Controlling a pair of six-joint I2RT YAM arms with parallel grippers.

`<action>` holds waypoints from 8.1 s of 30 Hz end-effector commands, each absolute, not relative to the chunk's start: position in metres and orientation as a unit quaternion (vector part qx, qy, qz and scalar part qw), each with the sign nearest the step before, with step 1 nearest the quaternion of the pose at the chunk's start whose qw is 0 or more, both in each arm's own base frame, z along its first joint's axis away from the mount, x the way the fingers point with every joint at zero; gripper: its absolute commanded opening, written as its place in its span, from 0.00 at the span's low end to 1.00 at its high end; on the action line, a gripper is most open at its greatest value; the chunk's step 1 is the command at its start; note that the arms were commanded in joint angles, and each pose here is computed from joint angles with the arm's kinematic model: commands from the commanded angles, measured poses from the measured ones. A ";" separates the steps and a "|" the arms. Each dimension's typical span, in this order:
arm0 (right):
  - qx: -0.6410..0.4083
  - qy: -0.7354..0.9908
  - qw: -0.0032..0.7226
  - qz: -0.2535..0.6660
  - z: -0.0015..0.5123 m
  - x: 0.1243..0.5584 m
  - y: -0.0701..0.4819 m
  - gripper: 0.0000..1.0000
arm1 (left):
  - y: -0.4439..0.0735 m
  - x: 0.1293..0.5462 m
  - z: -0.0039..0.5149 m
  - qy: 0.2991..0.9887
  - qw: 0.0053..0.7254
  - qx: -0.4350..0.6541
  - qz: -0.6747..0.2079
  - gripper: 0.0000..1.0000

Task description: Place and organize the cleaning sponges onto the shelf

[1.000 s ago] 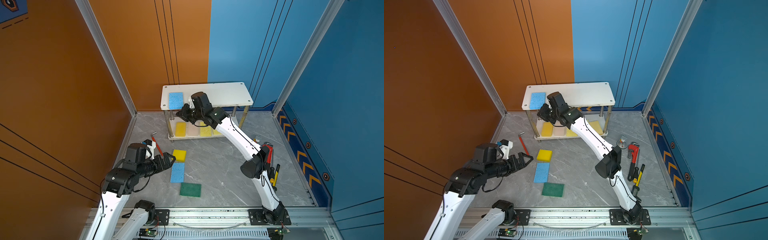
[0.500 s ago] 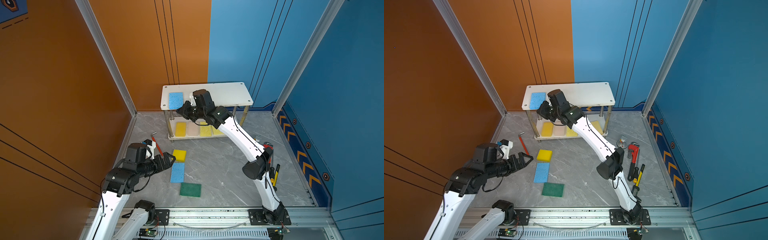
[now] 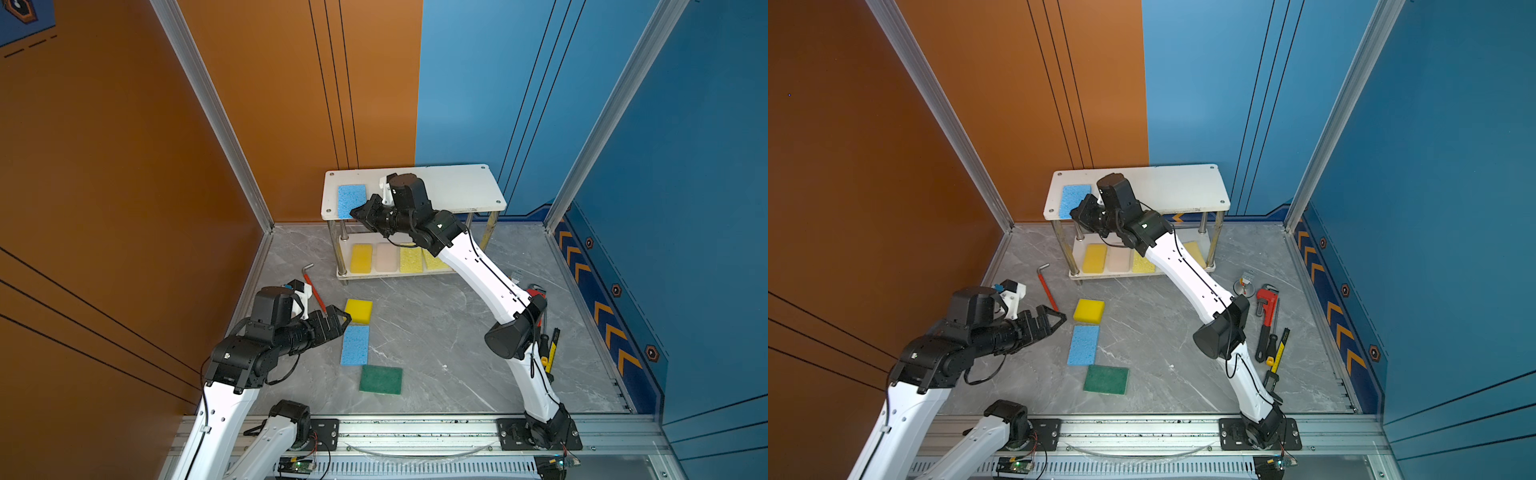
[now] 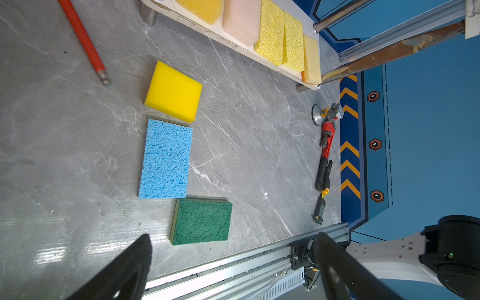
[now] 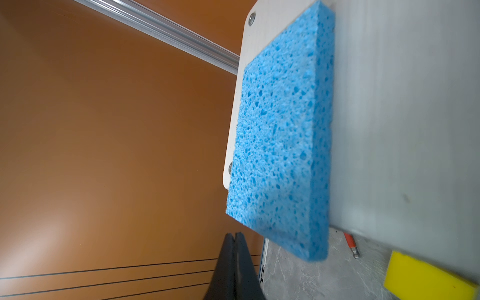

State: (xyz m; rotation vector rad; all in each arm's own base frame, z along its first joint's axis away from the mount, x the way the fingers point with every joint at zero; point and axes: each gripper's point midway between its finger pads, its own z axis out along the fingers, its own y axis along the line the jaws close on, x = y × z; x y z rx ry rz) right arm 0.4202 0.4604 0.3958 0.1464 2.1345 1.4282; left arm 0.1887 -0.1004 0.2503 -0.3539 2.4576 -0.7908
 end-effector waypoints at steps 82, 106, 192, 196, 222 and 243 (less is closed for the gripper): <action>-0.014 0.924 0.172 0.341 0.261 0.255 0.293 0.56 | -0.092 0.180 0.169 0.933 0.130 -0.230 -0.246 0.98; -0.067 0.922 -0.026 0.382 0.096 0.235 0.425 0.63 | -0.082 0.221 0.065 0.941 0.056 -0.249 -0.224 0.67; -0.138 0.978 0.020 0.155 0.067 0.244 0.329 0.49 | -0.139 0.212 0.090 0.884 0.061 -0.267 -0.378 0.99; -0.176 0.975 0.015 0.134 0.059 0.246 0.336 0.49 | -0.136 0.208 0.090 0.884 0.060 -0.274 -0.375 0.99; -0.203 0.972 -0.003 0.119 0.034 0.237 0.358 0.02 | -0.124 0.194 0.087 0.876 0.061 -0.299 -0.373 0.99; -0.101 0.941 0.077 0.314 0.220 0.240 0.326 0.00 | -0.185 0.267 0.231 0.839 0.196 -0.133 -0.489 1.00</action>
